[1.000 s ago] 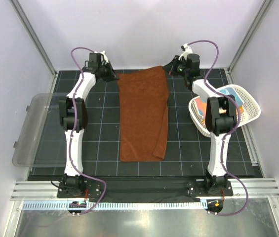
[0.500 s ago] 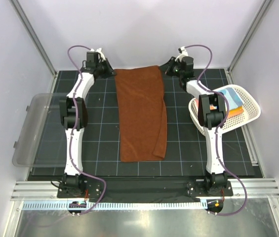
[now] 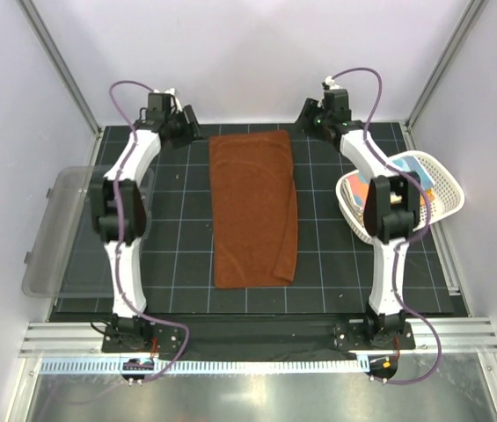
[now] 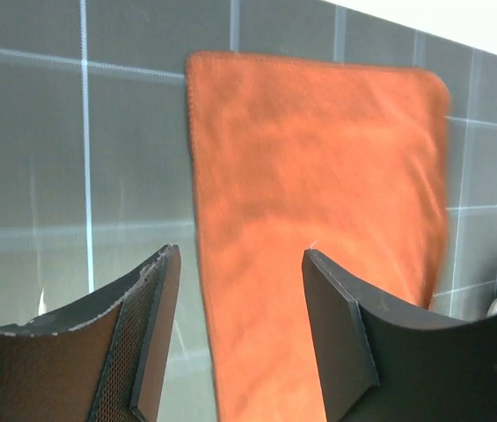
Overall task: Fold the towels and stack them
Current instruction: Flatten out the crumpled towel
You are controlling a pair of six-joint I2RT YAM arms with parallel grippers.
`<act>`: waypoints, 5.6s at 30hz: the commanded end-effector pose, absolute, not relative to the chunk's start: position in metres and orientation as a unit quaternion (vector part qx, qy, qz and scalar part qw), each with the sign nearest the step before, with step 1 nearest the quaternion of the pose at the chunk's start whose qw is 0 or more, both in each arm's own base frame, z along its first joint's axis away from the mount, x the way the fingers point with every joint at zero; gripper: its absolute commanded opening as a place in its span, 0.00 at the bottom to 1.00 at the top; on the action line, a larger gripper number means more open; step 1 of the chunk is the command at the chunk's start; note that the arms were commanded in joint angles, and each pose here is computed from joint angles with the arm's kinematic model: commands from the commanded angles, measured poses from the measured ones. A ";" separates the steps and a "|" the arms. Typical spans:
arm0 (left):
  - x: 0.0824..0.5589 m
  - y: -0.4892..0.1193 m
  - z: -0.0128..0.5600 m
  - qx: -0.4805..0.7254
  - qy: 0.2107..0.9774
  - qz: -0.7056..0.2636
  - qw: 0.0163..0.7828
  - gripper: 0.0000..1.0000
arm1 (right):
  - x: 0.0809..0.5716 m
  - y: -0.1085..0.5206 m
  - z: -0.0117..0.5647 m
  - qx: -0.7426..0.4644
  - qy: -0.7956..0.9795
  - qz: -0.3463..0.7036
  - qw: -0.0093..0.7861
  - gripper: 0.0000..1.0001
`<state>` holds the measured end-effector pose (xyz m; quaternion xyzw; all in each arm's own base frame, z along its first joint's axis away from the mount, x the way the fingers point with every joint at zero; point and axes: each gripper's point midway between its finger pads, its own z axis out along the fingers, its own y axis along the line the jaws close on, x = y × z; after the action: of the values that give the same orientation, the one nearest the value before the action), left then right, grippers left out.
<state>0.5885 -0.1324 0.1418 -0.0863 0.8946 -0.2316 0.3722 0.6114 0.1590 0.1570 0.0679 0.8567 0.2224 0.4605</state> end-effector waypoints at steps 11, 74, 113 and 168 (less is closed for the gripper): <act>0.293 -0.206 0.173 -0.018 0.922 -0.253 0.293 0.56 | 0.300 0.249 0.137 -0.028 0.941 0.187 0.280 0.32; 0.173 -0.175 0.003 -0.140 0.960 -0.193 0.150 0.01 | 0.186 0.173 0.032 0.007 0.962 -0.013 0.273 0.22; 0.169 -0.169 0.023 -0.137 0.956 -0.198 0.168 0.03 | 0.186 0.274 0.030 -0.091 0.957 0.018 0.276 0.30; 0.154 -0.162 -0.017 -0.111 0.980 -0.114 0.118 0.00 | 0.175 0.233 0.052 -0.050 0.953 0.013 0.299 0.05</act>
<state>0.1738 -0.1985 0.0136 -0.1134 0.9618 -0.2070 0.1384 0.1695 0.2451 0.0349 -0.0706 0.9598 0.0247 0.2705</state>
